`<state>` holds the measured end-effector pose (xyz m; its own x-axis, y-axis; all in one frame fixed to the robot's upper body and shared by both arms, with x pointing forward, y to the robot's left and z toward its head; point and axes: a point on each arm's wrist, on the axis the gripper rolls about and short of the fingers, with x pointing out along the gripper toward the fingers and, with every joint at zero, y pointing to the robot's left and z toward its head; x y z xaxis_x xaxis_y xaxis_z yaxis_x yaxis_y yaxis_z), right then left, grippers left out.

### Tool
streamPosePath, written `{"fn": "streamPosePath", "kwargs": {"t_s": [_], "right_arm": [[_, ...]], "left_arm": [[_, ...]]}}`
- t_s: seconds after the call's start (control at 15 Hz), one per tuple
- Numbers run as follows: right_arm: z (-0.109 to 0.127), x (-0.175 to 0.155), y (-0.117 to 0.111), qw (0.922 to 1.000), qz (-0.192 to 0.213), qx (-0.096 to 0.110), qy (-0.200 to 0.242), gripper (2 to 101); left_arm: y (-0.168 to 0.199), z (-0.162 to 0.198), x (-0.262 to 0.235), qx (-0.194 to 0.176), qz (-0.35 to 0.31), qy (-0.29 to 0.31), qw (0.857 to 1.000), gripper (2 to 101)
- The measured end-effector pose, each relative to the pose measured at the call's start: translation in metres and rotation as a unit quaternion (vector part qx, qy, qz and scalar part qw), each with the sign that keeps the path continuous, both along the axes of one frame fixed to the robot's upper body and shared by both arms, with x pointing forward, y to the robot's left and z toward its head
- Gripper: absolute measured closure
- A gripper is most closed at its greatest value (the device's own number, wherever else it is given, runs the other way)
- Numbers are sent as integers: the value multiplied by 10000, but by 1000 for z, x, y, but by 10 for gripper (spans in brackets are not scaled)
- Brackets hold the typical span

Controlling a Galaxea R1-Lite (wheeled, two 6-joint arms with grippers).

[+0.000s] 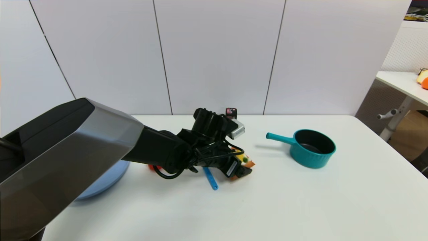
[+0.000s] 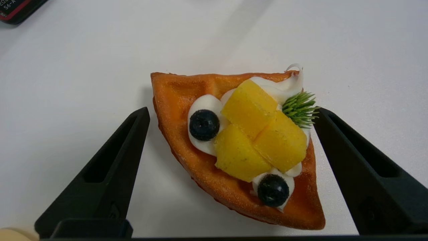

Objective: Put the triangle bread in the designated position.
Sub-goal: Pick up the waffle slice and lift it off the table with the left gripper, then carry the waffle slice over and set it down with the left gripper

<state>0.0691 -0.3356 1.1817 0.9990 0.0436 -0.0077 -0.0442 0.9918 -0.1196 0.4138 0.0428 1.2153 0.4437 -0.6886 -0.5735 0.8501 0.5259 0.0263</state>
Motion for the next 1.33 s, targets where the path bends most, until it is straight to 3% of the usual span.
{"fn": "streamPosePath", "kwargs": {"t_s": [0.13, 0.33, 0.93, 1.33], "right_arm": [[0, 0, 0, 10000, 0, 0, 0, 52], [0, 0, 0, 10000, -2, 0, 2, 52], [0, 0, 0, 10000, -2, 0, 0, 52], [0, 0, 0, 10000, 0, 0, 0, 52]], "left_arm": [[-1, 0, -1, -3, -12, -2, 10000, 287], [-3, 0, -3, -18, -30, 9, 10000, 406], [5, 27, -10, -109, -29, -101, 9999, 466], [59, 82, -6, -301, 478, -425, 9975, 472]]}}
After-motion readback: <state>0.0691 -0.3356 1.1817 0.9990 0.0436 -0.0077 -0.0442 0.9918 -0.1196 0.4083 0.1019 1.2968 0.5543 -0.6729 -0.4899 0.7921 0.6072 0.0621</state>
